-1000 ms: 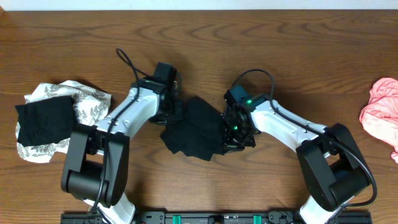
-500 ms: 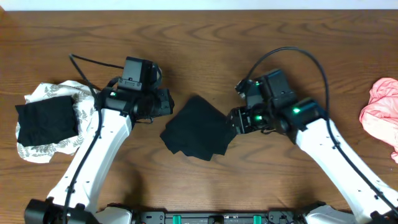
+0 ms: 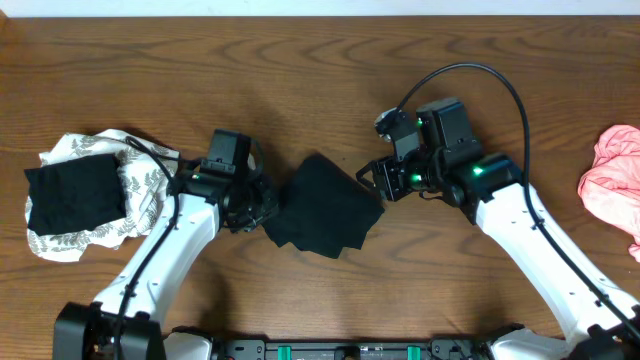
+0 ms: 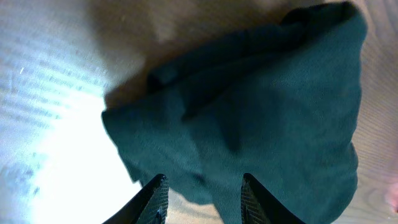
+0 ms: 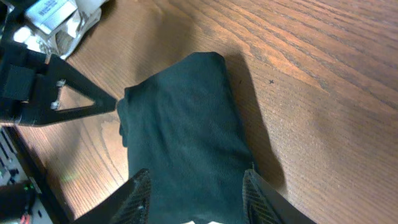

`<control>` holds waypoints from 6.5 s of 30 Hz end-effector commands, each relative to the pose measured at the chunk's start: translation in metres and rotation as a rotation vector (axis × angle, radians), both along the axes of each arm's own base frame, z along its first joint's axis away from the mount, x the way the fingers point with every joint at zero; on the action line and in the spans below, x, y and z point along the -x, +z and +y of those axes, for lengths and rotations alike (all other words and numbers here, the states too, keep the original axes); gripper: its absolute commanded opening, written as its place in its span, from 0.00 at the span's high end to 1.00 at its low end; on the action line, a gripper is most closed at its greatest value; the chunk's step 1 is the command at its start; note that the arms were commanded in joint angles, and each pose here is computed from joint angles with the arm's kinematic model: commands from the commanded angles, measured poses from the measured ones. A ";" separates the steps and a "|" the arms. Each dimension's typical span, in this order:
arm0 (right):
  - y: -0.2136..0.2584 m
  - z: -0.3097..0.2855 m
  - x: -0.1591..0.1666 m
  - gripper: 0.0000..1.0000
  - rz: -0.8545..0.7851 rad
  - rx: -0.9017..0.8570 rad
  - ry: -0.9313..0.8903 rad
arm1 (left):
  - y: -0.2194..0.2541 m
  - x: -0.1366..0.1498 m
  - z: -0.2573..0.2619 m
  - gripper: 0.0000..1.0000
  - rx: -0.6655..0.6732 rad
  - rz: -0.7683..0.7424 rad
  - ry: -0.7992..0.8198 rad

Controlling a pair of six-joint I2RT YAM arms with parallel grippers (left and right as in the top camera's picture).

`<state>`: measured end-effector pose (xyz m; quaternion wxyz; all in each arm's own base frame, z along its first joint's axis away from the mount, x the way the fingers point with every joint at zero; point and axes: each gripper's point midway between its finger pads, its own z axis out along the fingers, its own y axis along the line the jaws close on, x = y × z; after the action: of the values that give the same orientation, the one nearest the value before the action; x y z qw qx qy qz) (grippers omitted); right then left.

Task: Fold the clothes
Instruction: 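Move both grippers to the black shirt's left and right sides, then grasp the black shirt bundle with both grippers and compress it, then lift the shirt with the left gripper and carry it left to the white bag, then push the black shirt down into the white bag with the left gripper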

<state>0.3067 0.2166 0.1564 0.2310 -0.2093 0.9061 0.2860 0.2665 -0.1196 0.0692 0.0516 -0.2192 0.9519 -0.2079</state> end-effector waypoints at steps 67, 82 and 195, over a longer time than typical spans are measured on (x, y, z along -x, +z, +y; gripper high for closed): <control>-0.104 0.049 0.027 0.54 0.373 0.052 -0.011 | -0.035 0.009 -0.079 0.94 0.433 -0.358 -0.051; 0.012 -0.079 -0.024 0.23 -0.031 0.176 -0.438 | 0.109 -0.036 -0.068 0.94 0.591 -0.736 0.000; -0.014 -0.088 -0.010 0.18 0.064 0.262 -0.409 | 0.121 0.021 0.293 0.21 0.169 -0.522 0.970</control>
<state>0.3137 0.1314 0.1407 0.2222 -0.0374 0.9663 0.1246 0.2468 0.1617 0.1979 0.3601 -0.5695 0.6681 -0.3156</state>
